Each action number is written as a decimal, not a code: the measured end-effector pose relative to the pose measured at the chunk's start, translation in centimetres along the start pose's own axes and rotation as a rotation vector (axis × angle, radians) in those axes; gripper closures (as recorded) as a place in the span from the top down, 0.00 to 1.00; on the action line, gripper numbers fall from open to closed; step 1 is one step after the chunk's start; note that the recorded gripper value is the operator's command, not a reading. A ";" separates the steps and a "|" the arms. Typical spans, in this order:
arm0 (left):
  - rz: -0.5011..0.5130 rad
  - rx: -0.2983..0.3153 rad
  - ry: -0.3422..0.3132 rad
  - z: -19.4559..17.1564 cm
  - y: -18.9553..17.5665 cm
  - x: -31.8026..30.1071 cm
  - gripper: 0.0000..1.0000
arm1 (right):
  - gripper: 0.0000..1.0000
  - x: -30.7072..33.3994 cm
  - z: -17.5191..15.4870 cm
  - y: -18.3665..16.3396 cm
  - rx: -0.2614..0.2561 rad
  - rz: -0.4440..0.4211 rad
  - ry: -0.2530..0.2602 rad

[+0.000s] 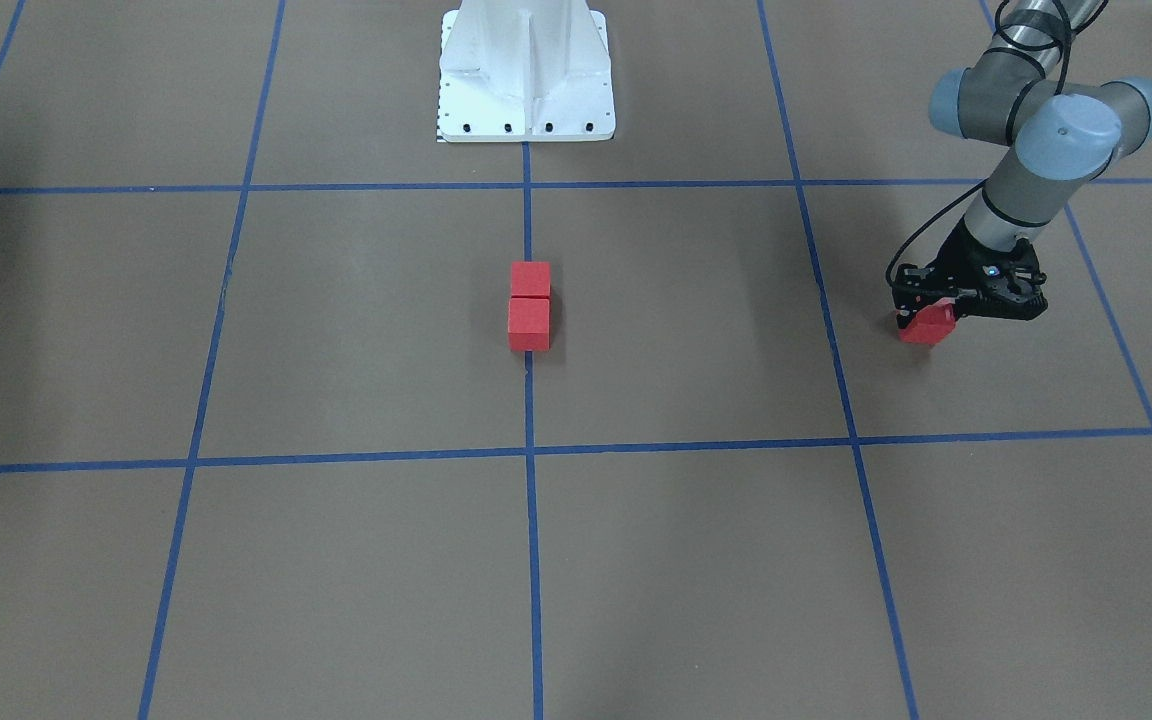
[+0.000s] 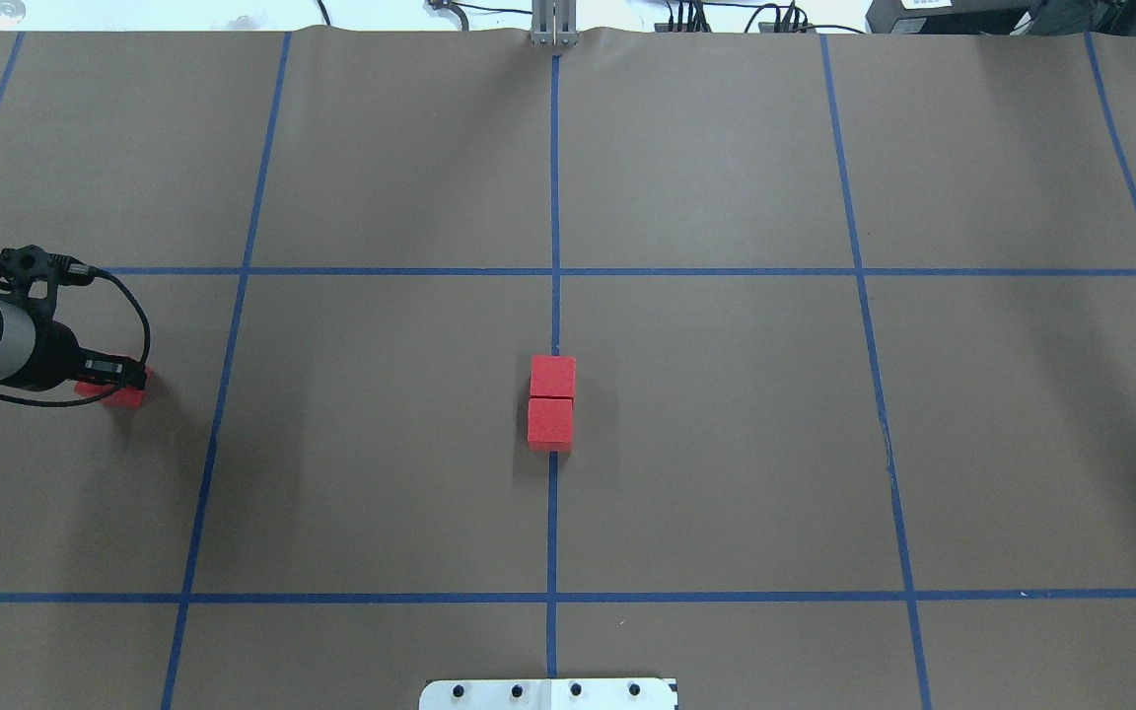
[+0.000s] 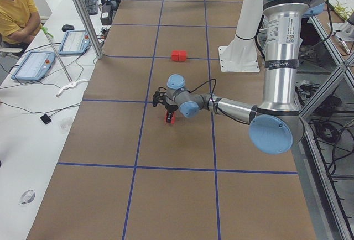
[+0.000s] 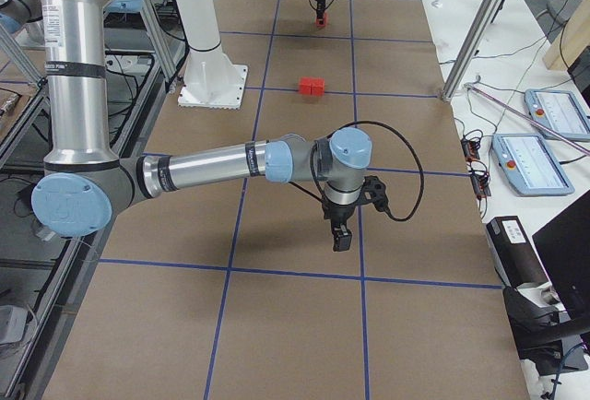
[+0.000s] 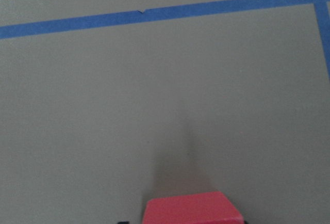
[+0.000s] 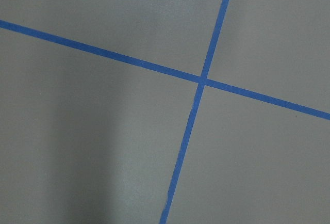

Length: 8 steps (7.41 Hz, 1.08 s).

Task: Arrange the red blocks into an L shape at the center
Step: 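Lift and carry the red cube with the left gripper toward the center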

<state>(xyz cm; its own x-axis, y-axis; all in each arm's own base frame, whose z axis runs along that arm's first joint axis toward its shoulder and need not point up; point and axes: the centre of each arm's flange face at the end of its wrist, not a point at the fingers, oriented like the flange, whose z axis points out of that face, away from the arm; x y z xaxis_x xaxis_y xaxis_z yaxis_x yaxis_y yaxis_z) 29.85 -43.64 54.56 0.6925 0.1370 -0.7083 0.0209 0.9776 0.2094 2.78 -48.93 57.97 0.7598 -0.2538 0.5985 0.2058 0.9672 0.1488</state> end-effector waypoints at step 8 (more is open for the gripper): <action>0.638 0.282 0.279 -9.2 -4.9 17.9 0.00 | 1.00 0.1 0.3 0.3 -0.006 0.008 -0.002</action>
<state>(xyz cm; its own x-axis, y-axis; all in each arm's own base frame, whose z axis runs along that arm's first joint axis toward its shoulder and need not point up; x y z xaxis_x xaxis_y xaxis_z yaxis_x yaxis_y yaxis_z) 35.52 -44.48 34.68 0.4247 0.7353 -0.5282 -0.1133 0.6220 0.7747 2.79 -48.73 58.30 0.7601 -0.2464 0.6013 0.2035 0.9690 0.1399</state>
